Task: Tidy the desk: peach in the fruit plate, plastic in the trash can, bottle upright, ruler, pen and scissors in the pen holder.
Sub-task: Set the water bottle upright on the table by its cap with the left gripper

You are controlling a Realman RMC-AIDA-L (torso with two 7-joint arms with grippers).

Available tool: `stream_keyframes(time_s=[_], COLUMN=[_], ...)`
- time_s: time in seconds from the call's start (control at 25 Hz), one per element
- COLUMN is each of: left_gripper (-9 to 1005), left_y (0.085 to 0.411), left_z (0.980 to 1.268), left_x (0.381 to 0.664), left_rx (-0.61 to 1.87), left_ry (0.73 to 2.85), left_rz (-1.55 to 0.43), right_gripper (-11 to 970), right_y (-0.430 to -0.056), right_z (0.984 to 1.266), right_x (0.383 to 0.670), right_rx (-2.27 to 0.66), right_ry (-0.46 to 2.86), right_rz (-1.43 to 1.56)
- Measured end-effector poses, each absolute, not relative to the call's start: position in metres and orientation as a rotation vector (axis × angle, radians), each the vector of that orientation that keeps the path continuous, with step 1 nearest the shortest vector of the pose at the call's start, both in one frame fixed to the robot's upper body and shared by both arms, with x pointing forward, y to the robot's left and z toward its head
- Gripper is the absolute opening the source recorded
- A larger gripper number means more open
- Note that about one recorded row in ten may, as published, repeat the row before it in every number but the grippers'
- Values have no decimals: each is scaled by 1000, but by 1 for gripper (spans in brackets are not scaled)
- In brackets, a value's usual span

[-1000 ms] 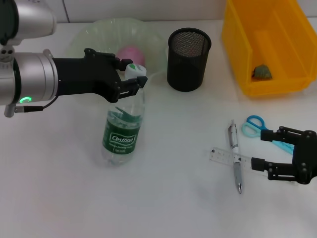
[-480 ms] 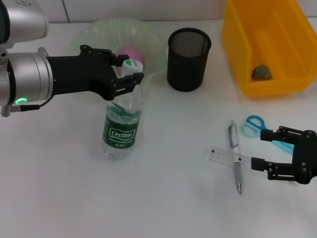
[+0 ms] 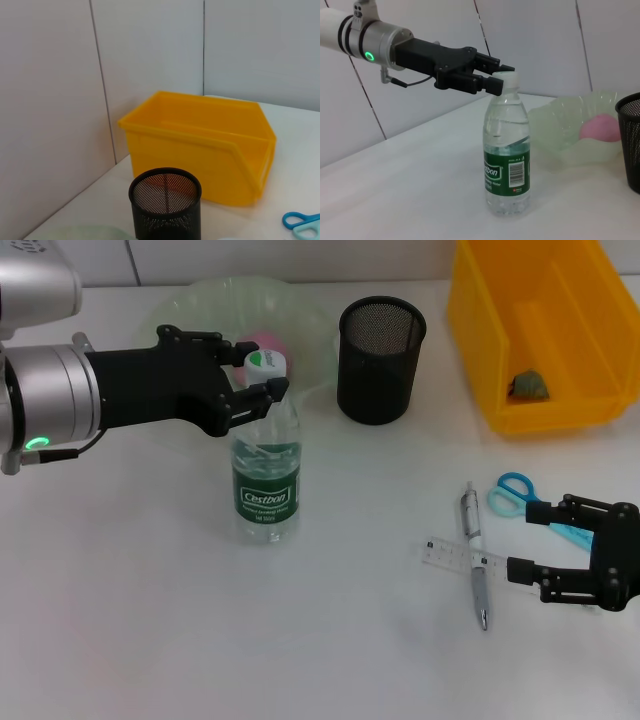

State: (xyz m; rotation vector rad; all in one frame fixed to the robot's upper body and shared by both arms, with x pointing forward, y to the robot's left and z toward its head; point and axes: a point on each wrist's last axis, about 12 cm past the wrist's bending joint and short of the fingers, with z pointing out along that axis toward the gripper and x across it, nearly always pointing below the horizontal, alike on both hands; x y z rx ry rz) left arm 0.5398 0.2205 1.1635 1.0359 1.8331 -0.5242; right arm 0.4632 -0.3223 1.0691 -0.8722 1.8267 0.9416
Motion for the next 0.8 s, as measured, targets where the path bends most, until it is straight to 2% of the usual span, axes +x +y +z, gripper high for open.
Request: stream_keyframes(time_s=[0.8], left_gripper=[432], left_y=[222], left_z=[1161], left_x=[536], left_rx=[1035], left_ry=[1792], left_rz=[-546], right_gripper=[842], right_y=[-322], right_z=[1070], right_x=[464], right_rx=[-872], right_ry=[1828], right_rz=[947])
